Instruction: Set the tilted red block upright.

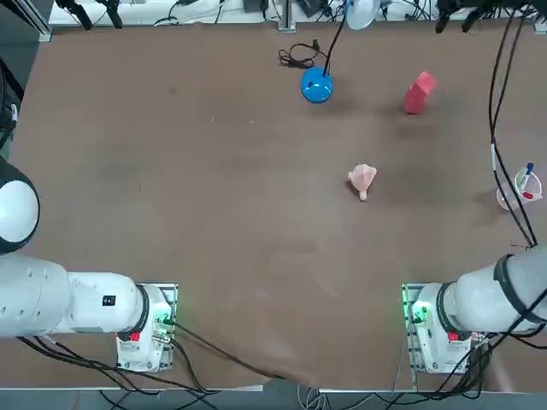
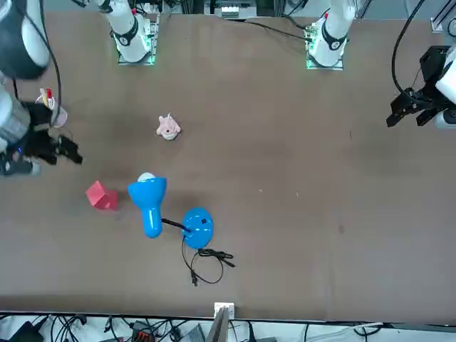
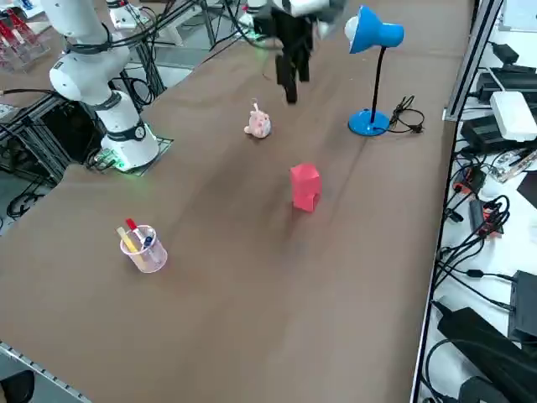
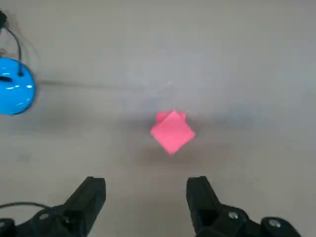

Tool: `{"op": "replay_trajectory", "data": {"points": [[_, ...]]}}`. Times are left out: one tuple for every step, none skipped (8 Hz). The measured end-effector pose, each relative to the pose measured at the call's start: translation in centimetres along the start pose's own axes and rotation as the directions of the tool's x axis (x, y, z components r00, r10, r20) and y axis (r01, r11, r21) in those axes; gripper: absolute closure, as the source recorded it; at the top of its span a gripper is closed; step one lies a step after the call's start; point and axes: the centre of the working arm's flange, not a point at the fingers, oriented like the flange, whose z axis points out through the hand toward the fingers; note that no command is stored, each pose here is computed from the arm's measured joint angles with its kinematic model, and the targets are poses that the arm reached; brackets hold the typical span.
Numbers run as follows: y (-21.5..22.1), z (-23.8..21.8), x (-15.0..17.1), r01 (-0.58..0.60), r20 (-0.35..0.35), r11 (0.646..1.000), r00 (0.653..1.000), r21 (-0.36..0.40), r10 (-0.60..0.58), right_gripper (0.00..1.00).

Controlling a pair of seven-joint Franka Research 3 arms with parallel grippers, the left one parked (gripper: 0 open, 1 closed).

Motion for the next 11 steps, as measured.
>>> {"op": "replay_trajectory", "data": {"points": [[0.3,2.6,1.0,0.057,0.006,0.998,0.998,-0.002,-0.057,0.0],[0.4,4.7,1.6,0.145,0.018,0.989,0.989,0.0,-0.145,0.0],[0.4,6.4,2.1,0.242,0.026,0.97,0.97,0.003,-0.242,0.0],[0.4,7.9,2.5,0.327,0.029,0.945,0.945,0.006,-0.327,0.0],[0.4,9.6,3.0,0.392,0.027,0.92,0.92,0.006,-0.392,0.0],[0.3,10.5,3.1,0.412,0.029,0.911,0.911,0.008,-0.412,0.0],[0.0,11.0,3.2,0.426,0.032,0.905,0.904,0.011,-0.426,0.0],[-0.2,11.2,3.2,0.433,0.034,0.902,0.901,0.012,-0.433,0.0],[-0.4,11.6,3.3,0.447,0.038,0.895,0.894,0.016,-0.447,0.0],[-0.5,12.4,3.3,0.481,0.046,0.877,0.875,0.022,-0.481,0.0],[-0.5,13.4,3.4,0.523,0.051,0.852,0.85,0.028,-0.524,0.0]]}}
